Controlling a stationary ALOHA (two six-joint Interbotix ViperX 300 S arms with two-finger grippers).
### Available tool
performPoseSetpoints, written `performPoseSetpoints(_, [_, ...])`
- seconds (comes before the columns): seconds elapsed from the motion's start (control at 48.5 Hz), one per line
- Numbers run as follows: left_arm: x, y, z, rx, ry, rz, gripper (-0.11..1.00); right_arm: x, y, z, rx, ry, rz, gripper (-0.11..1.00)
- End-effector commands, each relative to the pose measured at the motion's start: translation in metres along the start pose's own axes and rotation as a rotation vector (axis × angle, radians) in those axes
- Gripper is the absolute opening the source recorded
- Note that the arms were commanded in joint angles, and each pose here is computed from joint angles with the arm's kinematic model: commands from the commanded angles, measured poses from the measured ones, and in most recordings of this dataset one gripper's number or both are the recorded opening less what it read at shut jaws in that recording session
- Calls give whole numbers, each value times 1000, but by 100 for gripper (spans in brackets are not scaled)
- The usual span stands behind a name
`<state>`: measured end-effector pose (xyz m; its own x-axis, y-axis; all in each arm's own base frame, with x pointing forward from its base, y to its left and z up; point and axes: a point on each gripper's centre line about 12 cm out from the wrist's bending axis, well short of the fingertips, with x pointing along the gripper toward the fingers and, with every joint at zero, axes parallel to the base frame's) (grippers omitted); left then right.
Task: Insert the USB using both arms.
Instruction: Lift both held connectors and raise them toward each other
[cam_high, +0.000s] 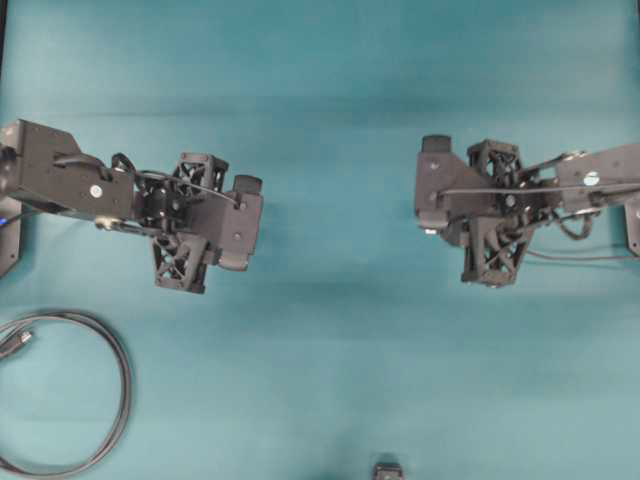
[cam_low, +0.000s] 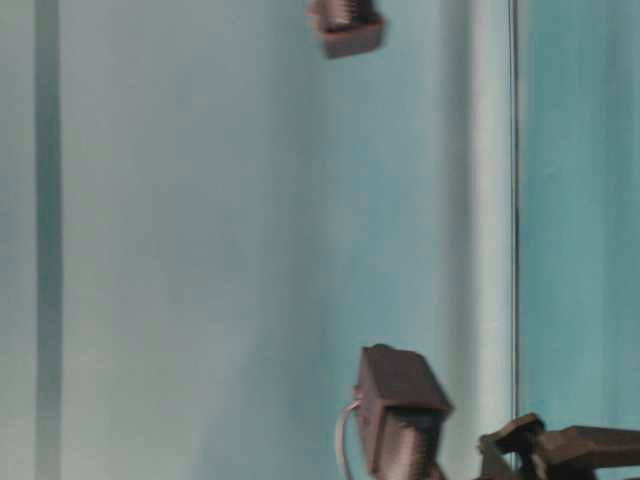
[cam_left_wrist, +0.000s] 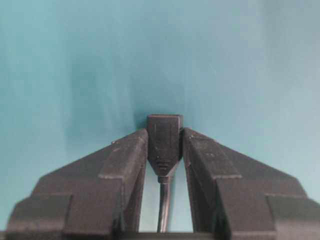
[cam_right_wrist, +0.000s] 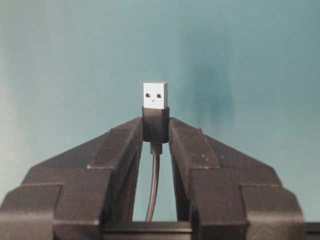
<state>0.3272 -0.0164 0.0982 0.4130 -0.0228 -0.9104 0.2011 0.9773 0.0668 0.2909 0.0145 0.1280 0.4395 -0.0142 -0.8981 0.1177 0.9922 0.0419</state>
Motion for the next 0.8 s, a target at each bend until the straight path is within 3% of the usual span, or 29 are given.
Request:
performPoseSetpoints(0.0, [-20, 1, 17, -33, -26, 0, 29, -17, 0, 14, -18, -56, -3, 20])
performPoseSetpoints(0.124, [-30, 2, 27, -96, 31, -11, 29, -26, -1, 18, -35, -53, -20, 20])
performPoseSetpoints(0.248, [-40, 0, 39, -210, 64, -19, 29, -31, -2, 23, -47, -50, -34, 20])
performPoseSetpoints(0.351, [-53, 1, 54, -343, 28, -17, 29, -36, -2, 28, -62, -63, -44, 20])
performPoseSetpoints(0.433, [-65, 2, 63, -417, -18, -20, 29, -43, -3, 32, -76, -85, -51, 20])
performPoseSetpoints(0.578, [-88, 4, 68, -501, -95, -44, 29, -56, -5, 33, -108, -118, -69, 20])
performPoseSetpoints(0.743, [-112, 16, 64, -729, -163, -158, 29, -78, -8, 31, -154, -162, -103, 20])
performPoseSetpoints(0.784, [-117, 19, 62, -764, -183, -183, 29, -83, -10, 30, -165, -172, -113, 20])
